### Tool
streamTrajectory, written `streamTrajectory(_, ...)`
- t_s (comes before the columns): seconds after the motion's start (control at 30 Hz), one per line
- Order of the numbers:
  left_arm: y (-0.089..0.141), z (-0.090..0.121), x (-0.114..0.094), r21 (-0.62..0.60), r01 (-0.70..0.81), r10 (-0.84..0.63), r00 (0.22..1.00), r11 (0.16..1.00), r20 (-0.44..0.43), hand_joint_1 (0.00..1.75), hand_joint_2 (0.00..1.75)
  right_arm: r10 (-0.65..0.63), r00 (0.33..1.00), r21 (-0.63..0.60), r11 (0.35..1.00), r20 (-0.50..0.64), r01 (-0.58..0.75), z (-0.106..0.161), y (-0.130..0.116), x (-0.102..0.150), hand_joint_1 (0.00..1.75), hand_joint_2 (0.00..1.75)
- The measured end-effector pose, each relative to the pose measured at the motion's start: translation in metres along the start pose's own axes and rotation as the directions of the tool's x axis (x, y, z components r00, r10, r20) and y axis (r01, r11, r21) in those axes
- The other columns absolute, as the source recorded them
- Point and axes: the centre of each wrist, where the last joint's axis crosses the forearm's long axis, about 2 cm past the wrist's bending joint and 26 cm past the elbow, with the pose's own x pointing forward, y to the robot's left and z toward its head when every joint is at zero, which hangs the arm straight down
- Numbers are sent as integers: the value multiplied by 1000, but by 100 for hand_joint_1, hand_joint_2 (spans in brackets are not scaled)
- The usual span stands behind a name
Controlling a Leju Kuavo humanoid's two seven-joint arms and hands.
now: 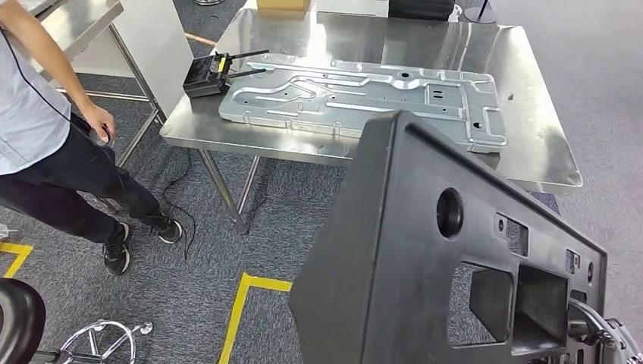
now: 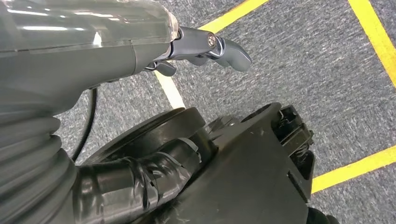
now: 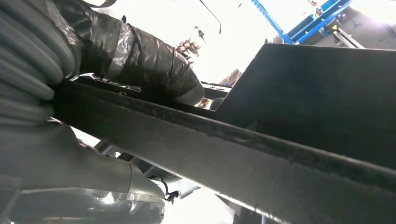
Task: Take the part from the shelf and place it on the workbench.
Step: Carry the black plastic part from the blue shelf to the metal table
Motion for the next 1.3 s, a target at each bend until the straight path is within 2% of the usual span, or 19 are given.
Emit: streamTrajectory(1.3, -4, 1, 0, -23, 21, -21, 1000, 1000, 16, 0, 175, 8, 1000, -30, 1000, 13, -7, -8, 3, -4, 175, 175)
